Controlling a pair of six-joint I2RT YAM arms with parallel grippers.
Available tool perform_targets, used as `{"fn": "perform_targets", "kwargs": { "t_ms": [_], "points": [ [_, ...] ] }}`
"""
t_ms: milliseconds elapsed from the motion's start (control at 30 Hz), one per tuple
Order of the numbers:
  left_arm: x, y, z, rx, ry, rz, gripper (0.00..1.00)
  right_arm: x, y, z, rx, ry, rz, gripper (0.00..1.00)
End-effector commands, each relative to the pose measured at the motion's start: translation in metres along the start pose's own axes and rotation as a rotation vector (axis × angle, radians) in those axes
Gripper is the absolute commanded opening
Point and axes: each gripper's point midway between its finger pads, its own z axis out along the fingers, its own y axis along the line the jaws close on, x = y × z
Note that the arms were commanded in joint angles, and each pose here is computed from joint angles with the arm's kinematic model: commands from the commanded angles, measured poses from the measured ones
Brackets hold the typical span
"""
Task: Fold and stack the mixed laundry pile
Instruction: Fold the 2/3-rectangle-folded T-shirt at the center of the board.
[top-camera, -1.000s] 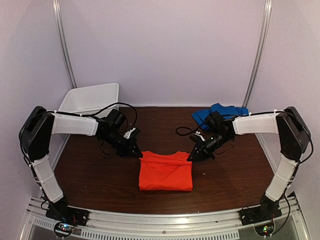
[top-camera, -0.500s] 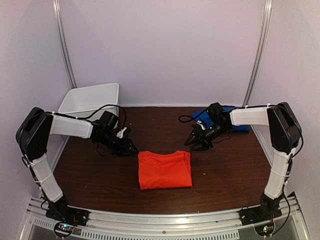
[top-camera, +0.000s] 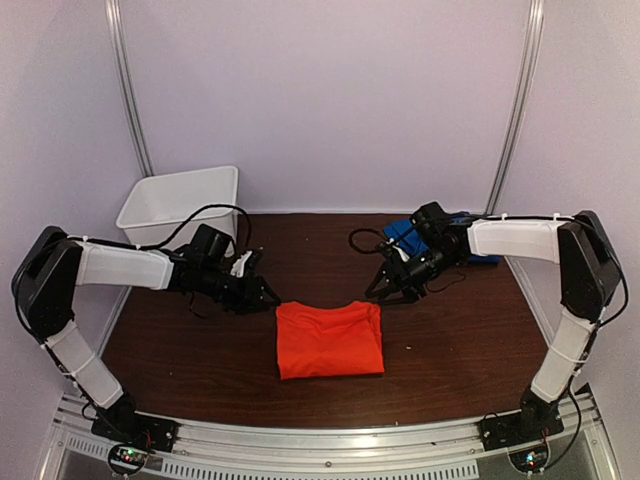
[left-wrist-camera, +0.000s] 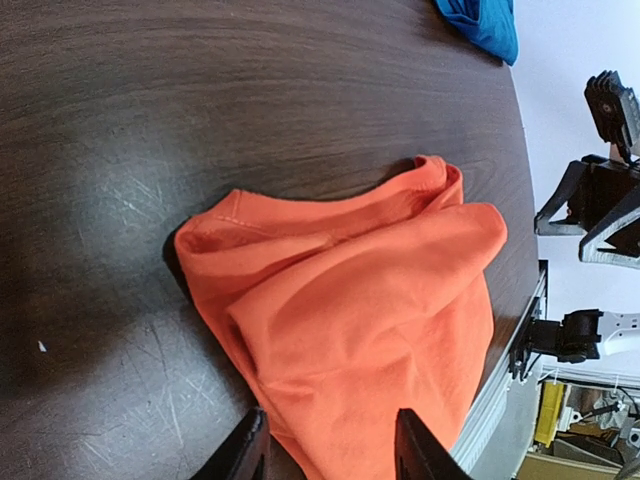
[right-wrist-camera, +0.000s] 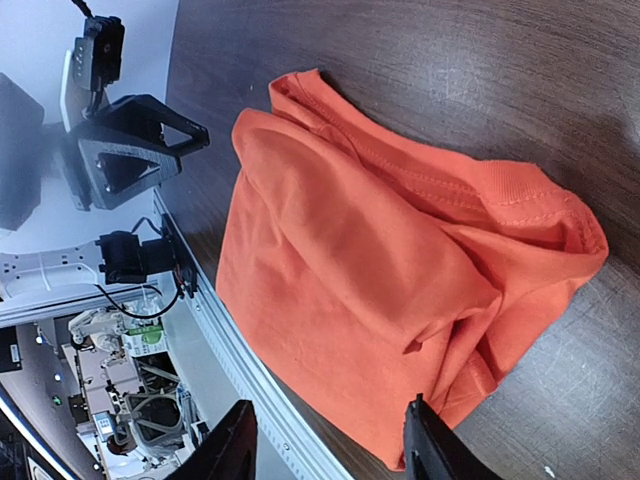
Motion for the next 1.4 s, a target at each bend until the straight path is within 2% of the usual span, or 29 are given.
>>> {"fn": "perform_targets", "kwargs": {
  "t_ms": [0, 500, 1000, 1167, 1233, 1367],
  "points": [
    [-0.009, -0.001, 0.007, 0.011, -0.039, 0.036, 0.44, -0.01, -0.015, 0.009, 0.087, -0.008, -0.081, 0.5],
    [-0.003, 0.0, 0.021, 0.018, 0.012, 0.072, 0.47, -0.015, -0.013, 0.051, 0.124, 0.098, -0.143, 0.5],
    [-0.005, 0.006, 0.032, -0.009, 0.026, 0.068, 0.47, 0.012, -0.028, 0.042, 0.175, 0.138, -0.135, 0.56],
    [-0.004, 0.008, 0.035, -0.008, 0.034, 0.066, 0.47, 0.003, -0.02, 0.047, 0.137, 0.124, -0.14, 0.55],
    [-0.004, 0.008, 0.036, -0.005, 0.038, 0.069, 0.46, -0.004, -0.016, 0.049, 0.124, 0.111, -0.147, 0.5],
    [-0.01, 0.001, 0.036, 0.012, 0.035, 0.091, 0.39, -0.017, -0.01, 0.047, 0.122, 0.083, -0.158, 0.26]
  ]
}}
